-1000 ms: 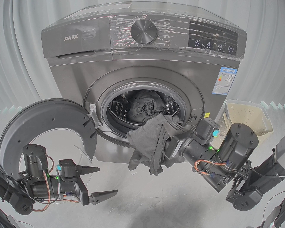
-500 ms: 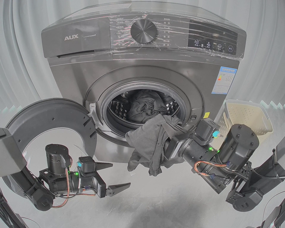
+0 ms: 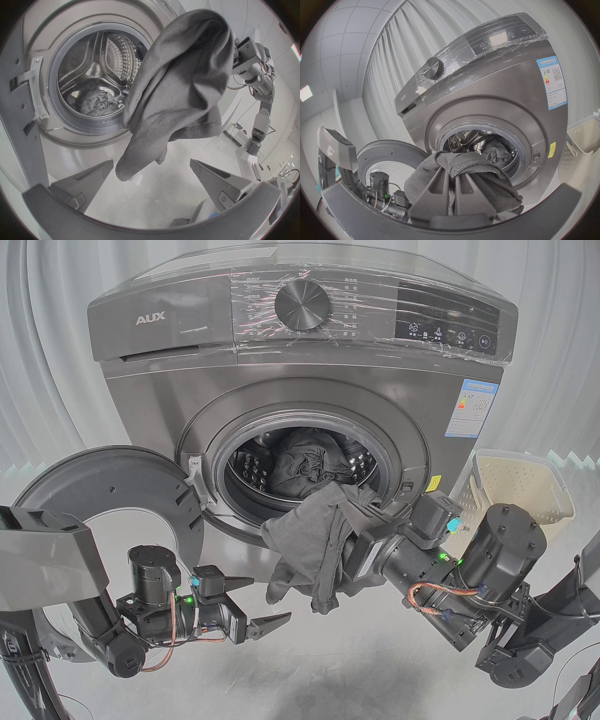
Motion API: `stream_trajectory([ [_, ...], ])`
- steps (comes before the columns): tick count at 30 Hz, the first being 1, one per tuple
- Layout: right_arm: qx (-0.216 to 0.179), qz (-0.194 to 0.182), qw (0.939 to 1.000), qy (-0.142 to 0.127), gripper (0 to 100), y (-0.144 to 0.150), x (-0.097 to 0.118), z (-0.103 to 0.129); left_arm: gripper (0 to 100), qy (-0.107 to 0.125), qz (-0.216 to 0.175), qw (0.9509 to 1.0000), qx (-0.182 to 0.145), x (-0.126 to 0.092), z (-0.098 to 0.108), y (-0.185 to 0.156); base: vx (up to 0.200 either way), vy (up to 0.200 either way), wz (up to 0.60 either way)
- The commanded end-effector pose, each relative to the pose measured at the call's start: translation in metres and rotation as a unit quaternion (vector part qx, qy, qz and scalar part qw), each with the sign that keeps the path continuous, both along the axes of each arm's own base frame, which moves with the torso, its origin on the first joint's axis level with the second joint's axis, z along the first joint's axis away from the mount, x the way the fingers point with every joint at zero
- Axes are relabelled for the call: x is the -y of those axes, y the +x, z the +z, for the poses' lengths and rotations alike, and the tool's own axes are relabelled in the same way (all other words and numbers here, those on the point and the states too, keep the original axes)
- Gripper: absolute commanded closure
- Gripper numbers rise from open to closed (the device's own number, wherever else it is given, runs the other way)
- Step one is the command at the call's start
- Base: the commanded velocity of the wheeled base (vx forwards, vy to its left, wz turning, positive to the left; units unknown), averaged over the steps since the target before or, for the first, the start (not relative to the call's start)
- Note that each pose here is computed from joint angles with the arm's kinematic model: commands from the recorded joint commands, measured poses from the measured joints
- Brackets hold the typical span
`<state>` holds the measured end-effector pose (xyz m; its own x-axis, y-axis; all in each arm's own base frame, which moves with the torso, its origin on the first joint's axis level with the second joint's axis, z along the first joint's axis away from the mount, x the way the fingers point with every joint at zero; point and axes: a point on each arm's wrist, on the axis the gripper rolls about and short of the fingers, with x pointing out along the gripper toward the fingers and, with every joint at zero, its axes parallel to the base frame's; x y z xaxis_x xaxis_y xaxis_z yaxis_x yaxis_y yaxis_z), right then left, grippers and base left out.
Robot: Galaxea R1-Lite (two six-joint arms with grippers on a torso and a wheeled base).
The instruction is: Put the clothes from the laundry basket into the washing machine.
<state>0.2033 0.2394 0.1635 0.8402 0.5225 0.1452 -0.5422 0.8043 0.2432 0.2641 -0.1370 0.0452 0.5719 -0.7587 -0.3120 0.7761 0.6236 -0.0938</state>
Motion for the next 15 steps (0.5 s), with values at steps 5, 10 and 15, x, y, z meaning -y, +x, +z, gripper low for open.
stream_trajectory([
  [5,0.007,0.001,0.9999,0.007,100,-0.001,0.000,0.003,0,-0.002,0.015,0.9999,0.003,0.008,-0.021,0.017,0.000,0.000,0.00],
  [10,0.002,0.010,0.9999,0.003,100,-0.007,-0.001,-0.001,0,-0.007,0.024,0.9996,0.011,0.011,-0.029,0.024,0.000,0.000,0.00],
  [15,-0.001,0.013,0.9999,0.002,100,-0.009,-0.001,-0.002,0,-0.015,0.024,0.9993,0.025,0.016,-0.033,0.033,0.000,0.000,0.00],
])
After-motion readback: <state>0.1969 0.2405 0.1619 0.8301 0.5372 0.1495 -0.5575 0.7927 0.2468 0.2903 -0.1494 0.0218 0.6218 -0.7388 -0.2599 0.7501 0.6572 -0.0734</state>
